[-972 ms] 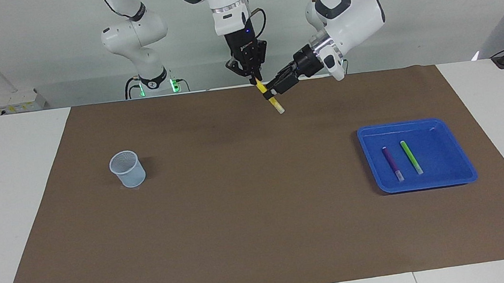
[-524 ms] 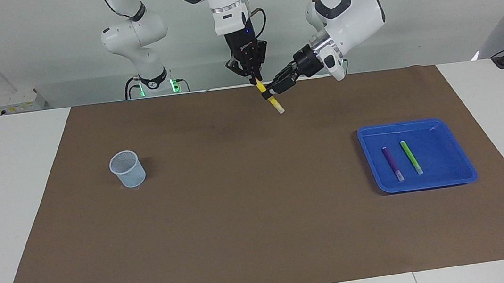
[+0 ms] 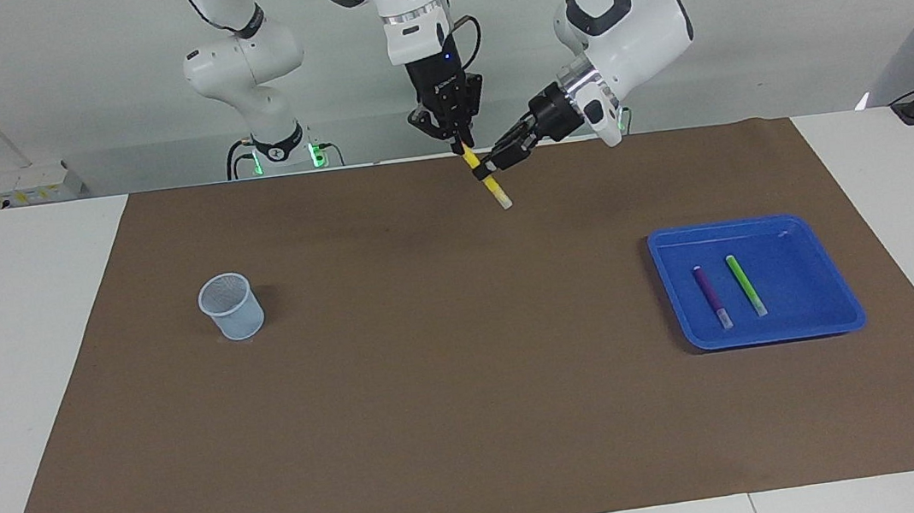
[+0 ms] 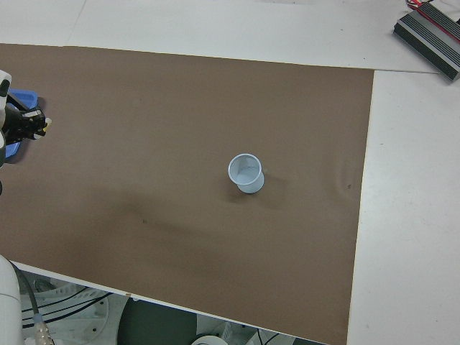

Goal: Right arm passes pens to left for tray arrangement
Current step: 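Close the left gripper on the yellow pen held by the right gripper, then open the right gripper and withdraw it while the left gripper holds the pen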

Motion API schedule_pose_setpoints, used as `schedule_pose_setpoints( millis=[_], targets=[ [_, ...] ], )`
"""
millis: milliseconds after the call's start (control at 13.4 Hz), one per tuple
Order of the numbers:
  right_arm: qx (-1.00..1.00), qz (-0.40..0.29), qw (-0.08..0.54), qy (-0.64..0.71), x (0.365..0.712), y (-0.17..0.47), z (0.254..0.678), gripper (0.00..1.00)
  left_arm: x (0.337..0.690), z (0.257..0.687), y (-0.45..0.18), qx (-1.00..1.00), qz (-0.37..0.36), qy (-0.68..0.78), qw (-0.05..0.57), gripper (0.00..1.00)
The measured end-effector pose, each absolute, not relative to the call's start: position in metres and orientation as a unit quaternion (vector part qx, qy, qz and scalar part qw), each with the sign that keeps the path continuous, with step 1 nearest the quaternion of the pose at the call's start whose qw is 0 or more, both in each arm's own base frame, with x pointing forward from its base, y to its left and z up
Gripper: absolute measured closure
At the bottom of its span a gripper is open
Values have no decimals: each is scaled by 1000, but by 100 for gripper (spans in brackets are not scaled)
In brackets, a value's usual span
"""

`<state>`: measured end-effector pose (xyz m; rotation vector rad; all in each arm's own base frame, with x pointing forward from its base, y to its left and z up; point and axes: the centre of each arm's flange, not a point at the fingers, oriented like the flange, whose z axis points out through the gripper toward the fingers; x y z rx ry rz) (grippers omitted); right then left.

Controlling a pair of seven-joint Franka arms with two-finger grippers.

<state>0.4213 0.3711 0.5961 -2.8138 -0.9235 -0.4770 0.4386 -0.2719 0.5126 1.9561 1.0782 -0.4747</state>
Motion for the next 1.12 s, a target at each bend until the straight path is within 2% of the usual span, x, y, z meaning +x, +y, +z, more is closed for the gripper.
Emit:
schedule_pose_setpoints(
  millis=[75,150,449,673,898,1122],
  targets=[
    [-940,-158,74,-294,421,371,596,83,439,513,-272,779,-189,429,416,81],
    [-945,-160,78,-274,422,371,597,78,438,513,-273,779,-190,429,416,81],
    [-951,-163,86,-249,423,373,597,33,437,514,-276,778,-193,428,418,81],
    [-955,-169,85,-228,439,356,599,1,437,514,-275,778,-192,428,418,81],
    [-966,-163,71,-186,471,307,616,0,440,513,-268,796,-174,403,417,81],
    [-976,-137,50,-164,494,253,632,0,444,504,-245,850,-156,345,366,81]
  ],
)
